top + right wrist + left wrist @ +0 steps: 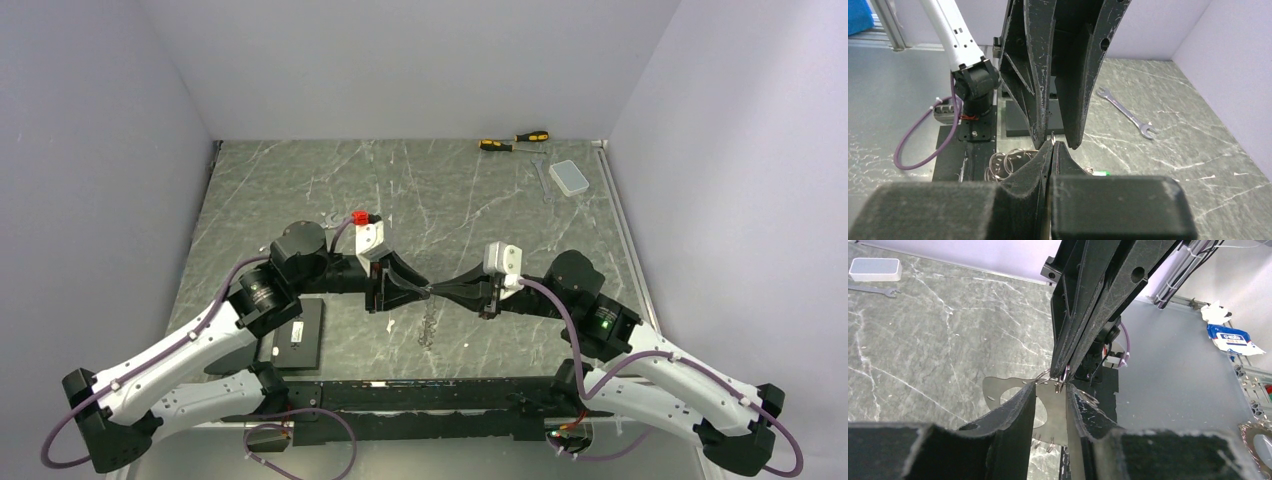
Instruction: Put the keys on the keyring
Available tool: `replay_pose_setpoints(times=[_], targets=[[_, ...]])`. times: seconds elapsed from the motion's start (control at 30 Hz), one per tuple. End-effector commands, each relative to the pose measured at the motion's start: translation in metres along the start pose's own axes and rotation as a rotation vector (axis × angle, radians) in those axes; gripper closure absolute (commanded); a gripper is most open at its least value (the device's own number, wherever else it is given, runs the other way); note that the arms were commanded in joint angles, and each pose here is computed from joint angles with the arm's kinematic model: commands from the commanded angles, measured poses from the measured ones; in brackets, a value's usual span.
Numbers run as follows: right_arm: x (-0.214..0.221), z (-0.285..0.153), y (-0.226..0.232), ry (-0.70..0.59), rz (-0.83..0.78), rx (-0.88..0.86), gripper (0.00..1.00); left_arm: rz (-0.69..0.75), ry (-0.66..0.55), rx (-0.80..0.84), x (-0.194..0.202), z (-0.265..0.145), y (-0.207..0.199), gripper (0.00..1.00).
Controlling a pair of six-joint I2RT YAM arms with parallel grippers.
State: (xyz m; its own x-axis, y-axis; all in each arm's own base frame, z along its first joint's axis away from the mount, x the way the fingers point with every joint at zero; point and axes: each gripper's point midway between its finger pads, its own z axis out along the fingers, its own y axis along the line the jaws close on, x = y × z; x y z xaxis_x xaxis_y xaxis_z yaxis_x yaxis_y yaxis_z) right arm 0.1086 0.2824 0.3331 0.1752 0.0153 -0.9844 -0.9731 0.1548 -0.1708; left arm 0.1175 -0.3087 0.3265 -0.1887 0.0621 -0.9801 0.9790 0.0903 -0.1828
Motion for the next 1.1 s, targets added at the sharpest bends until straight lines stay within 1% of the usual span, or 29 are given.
replay_pose_setpoints(times=[0.0,0.23,0.33,0.4,0.43,0.5,0.63,0.67,0.73,0.8,0.87,0.9,0.93,1.07], targets=[[-0.024,0.002,0.000,-0.091,-0.028,-0.008,1.00,0.011,-0.020,0.043,-0.006,0.005,-0.006,0.68],[-0.022,0.003,0.002,-0.087,-0.021,-0.020,1.00,0.020,-0.039,0.064,-0.010,0.005,-0.009,0.74],[-0.021,0.004,0.002,-0.087,-0.017,-0.025,1.00,0.023,-0.043,0.070,-0.011,0.005,-0.010,0.78],[-0.021,0.005,0.003,-0.085,-0.014,-0.030,1.00,0.025,-0.042,0.073,-0.011,0.005,-0.010,0.83],[-0.020,0.005,0.003,-0.083,-0.013,-0.032,1.00,0.024,-0.040,0.076,-0.010,0.005,-0.011,0.90],[-0.020,0.006,0.004,-0.080,-0.010,-0.034,1.00,0.025,-0.038,0.081,-0.010,0.005,-0.011,1.00],[-0.019,0.006,0.001,-0.073,-0.005,-0.023,1.00,0.023,-0.045,0.085,-0.010,0.005,-0.013,1.00],[-0.019,0.006,0.000,-0.071,-0.003,-0.018,0.96,0.020,-0.044,0.077,-0.009,0.005,-0.011,1.00],[-0.019,0.005,-0.001,-0.073,-0.003,-0.006,0.79,0.013,-0.044,0.056,-0.008,0.005,-0.008,1.00],[-0.020,0.003,-0.003,-0.077,-0.005,0.010,0.61,0.004,-0.049,0.041,-0.007,0.004,-0.006,1.00],[-0.021,0.000,-0.005,-0.078,-0.010,0.028,0.48,-0.010,-0.050,0.029,-0.003,0.004,-0.004,1.00],[-0.022,-0.002,-0.007,-0.080,-0.013,0.042,0.43,-0.012,-0.057,0.022,-0.003,0.004,-0.002,1.00],[-0.023,-0.004,-0.009,-0.082,-0.018,0.057,0.41,-0.013,-0.070,0.018,-0.005,0.004,-0.002,1.00],[-0.026,-0.014,-0.017,-0.093,-0.038,0.128,0.37,-0.026,-0.093,-0.010,-0.003,0.003,0.002,1.00]])
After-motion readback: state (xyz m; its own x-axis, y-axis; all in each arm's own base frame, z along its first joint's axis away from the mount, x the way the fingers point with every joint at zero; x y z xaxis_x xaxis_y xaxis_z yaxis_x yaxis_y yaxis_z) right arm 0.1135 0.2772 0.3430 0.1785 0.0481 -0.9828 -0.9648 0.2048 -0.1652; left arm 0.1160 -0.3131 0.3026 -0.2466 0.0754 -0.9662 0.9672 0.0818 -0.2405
